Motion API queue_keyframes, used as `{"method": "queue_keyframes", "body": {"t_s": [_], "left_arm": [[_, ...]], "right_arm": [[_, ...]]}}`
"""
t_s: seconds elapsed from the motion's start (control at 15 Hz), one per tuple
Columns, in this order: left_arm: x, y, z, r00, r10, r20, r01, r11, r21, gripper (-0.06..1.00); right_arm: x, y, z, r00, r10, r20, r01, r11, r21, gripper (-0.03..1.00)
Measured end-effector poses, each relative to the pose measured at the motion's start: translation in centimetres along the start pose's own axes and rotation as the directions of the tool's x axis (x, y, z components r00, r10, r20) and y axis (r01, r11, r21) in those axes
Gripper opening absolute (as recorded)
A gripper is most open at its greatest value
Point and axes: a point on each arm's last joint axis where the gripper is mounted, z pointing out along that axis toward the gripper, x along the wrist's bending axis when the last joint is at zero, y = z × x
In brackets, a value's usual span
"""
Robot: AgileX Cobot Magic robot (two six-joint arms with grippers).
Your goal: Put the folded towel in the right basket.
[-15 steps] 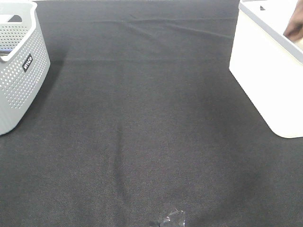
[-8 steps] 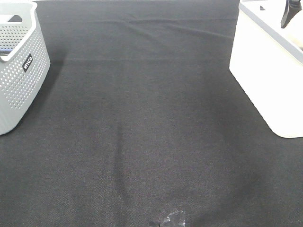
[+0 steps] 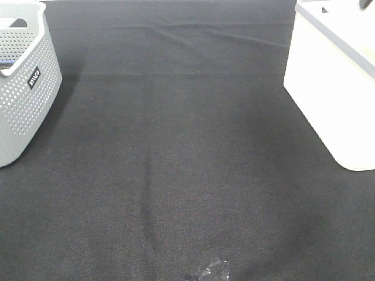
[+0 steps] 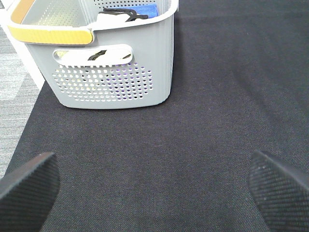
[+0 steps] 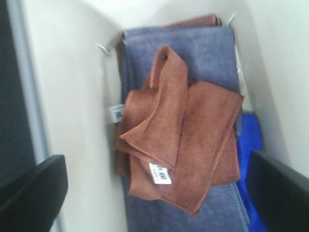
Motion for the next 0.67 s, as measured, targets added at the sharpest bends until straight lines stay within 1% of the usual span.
{"method": "queue_keyframes", "body": {"t_s": [0.07, 0.13, 0.27, 0.33, 0.4, 0.47, 0.53, 0.67], "left_arm": [[0.0, 0.0, 0.0, 1.000, 0.000, 0.000, 0.000, 1.000, 0.000, 0.99], [0.0, 0.0, 0.0, 1.000, 0.000, 0.000, 0.000, 1.000, 0.000, 0.99], [0.0, 0.0, 0.0, 1.000, 0.000, 0.000, 0.000, 1.000, 0.000, 0.99], [0.0, 0.0, 0.0, 1.000, 0.000, 0.000, 0.000, 1.000, 0.000, 0.99], [0.0, 0.0, 0.0, 1.000, 0.000, 0.000, 0.000, 1.000, 0.000, 0.99], [0.0, 0.0, 0.0, 1.000, 0.000, 0.000, 0.000, 1.000, 0.000, 0.99], [0.0, 0.0, 0.0, 1.000, 0.000, 0.000, 0.000, 1.000, 0.000, 0.99], [0.0, 0.0, 0.0, 1.000, 0.000, 0.000, 0.000, 1.000, 0.000, 0.99]], "right_arm": [[0.4, -0.5, -3.1, 1.000, 0.001, -0.015, -0.001, 0.999, -0.047, 0.96], [0.5, -1.4, -4.8, 1.000, -0.002, -0.014, 0.001, 0.998, -0.056, 0.96], [0.7, -4.6, -7.8, 1.000, -0.003, -0.005, 0.003, 0.999, -0.038, 0.96], [0.9, -6.9, -9.1, 1.000, -0.001, -0.006, 0.001, 1.000, -0.029, 0.96], [1.3, -10.4, -11.9, 1.000, 0.001, -0.016, -0.002, 0.995, -0.096, 0.96], [1.6, -13.2, -14.2, 1.000, -0.002, -0.023, -0.002, 0.988, -0.156, 0.96], [1.8, -15.9, -15.3, 1.000, -0.002, -0.025, -0.003, 0.983, -0.186, 0.96], [2.2, -22.0, -16.5, 1.000, -0.006, -0.023, 0.001, 0.979, -0.205, 0.96]]}}
